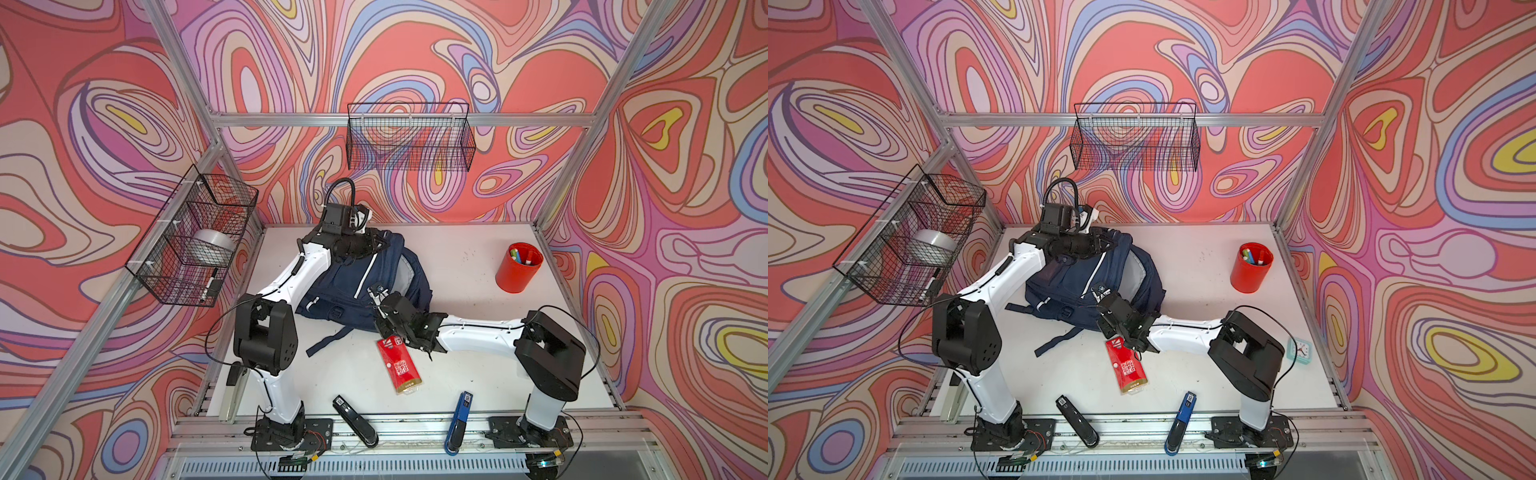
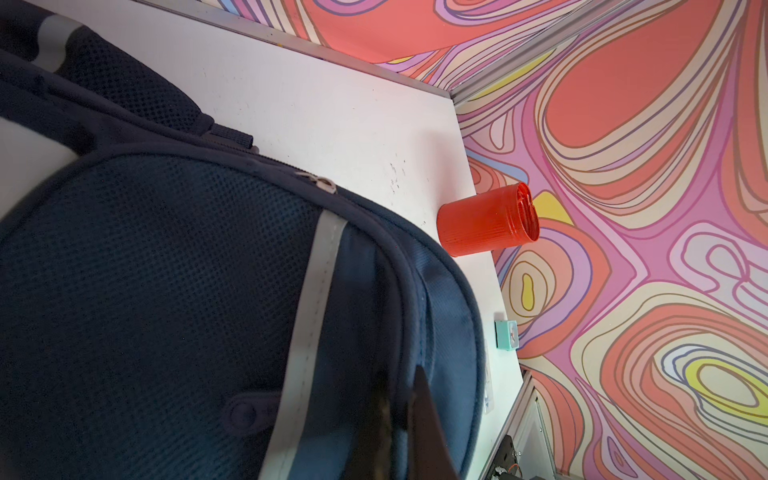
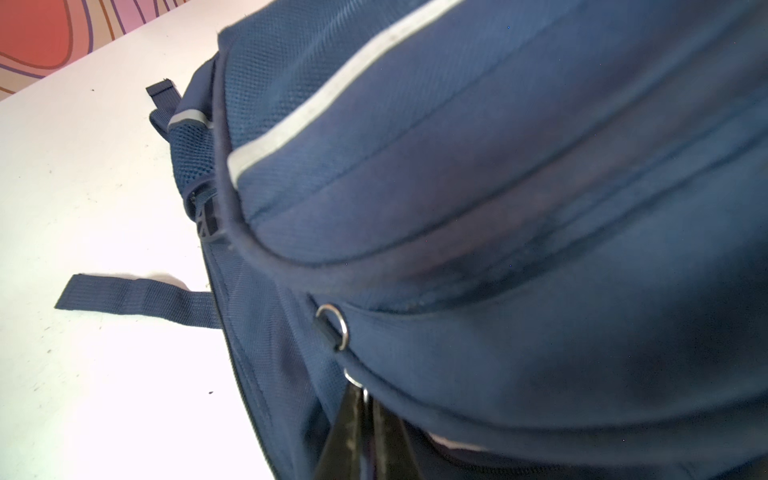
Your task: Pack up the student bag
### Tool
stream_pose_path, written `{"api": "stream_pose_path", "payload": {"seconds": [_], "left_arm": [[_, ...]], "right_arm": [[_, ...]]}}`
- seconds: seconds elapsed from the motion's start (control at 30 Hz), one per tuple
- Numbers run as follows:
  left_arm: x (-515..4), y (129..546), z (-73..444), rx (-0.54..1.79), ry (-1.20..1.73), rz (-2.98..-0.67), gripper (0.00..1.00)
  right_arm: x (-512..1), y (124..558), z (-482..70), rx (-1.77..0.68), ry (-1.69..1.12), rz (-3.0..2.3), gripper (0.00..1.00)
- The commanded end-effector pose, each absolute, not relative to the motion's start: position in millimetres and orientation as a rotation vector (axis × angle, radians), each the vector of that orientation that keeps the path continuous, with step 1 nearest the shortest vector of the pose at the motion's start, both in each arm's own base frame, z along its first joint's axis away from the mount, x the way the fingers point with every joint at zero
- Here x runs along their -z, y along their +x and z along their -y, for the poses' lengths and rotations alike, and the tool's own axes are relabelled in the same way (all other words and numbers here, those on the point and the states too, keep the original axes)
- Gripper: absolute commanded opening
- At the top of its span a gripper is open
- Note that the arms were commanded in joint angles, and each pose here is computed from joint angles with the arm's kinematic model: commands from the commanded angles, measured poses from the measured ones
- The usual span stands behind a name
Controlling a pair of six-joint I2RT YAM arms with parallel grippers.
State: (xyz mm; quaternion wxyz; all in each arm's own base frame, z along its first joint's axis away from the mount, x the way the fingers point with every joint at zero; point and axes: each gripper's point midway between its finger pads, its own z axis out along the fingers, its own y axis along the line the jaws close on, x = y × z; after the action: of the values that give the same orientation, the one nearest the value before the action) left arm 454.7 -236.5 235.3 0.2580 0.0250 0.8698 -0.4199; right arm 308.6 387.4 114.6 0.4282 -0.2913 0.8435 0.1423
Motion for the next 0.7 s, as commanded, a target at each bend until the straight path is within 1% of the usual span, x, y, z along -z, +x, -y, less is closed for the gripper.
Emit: {"api": "stream_pose_path", "payload": {"seconds": [0.0, 0.13, 0.17, 0.23, 0.27, 0.37, 0.4, 0.43, 0.5, 0.6, 0.67], "left_arm": [[-234.0, 456.1, 229.6, 1.122, 0.019, -2.386, 0.03], [-234.3, 454.7, 227.8, 1.115, 0.012, -2.382, 0.16], [-236.9, 454.3, 226.9, 1.112, 0.007, -2.374, 0.24], [-244.4, 454.7, 224.4, 1.095, 0.002, -2.361, 0.43], [-248.6, 455.6, 220.6, 1.07, -0.011, -2.356, 0.56], [-266.2, 453.9, 212.7, 1.01, -0.017, -2.337, 0.77], [-271.3, 451.9, 209.5, 0.989, -0.026, -2.338, 0.98], [-276.9, 449.6, 205.5, 0.973, -0.042, -2.336, 1.0], [-286.5, 442.4, 191.4, 0.951, -0.11, -2.315, 1.0], [-301.0, 434.1, 168.5, 1.004, -0.228, -2.209, 1.0], [-304.1, 425.0, 158.6, 1.013, -0.264, -2.192, 1.0]], "right_arm": [[-124.4, 307.2, -368.0, -0.287, -0.705, -2.112, 0.0], [-132.3, 302.1, -371.5, -0.341, -0.717, -2.097, 0.0], [-132.9, 301.0, -374.1, -0.359, -0.72, -2.098, 0.0], [-131.6, 301.1, -376.7, -0.379, -0.712, -2.102, 0.0], [-131.8, 300.7, -378.3, -0.389, -0.708, -2.102, 0.0], [-132.5, 301.2, -380.4, -0.414, -0.683, -2.106, 0.0], [-133.4, 301.7, -380.7, -0.417, -0.673, -2.105, 0.0], [-134.2, 302.7, -381.0, -0.419, -0.663, -2.103, 0.0], [-135.3, 303.6, -381.6, -0.429, -0.644, -2.105, 0.0], [-133.4, 304.1, -383.5, -0.438, -0.639, -2.11, 0.0], [-129.9, 302.4, -386.1, -0.459, -0.635, -2.123, 0.0]]}}
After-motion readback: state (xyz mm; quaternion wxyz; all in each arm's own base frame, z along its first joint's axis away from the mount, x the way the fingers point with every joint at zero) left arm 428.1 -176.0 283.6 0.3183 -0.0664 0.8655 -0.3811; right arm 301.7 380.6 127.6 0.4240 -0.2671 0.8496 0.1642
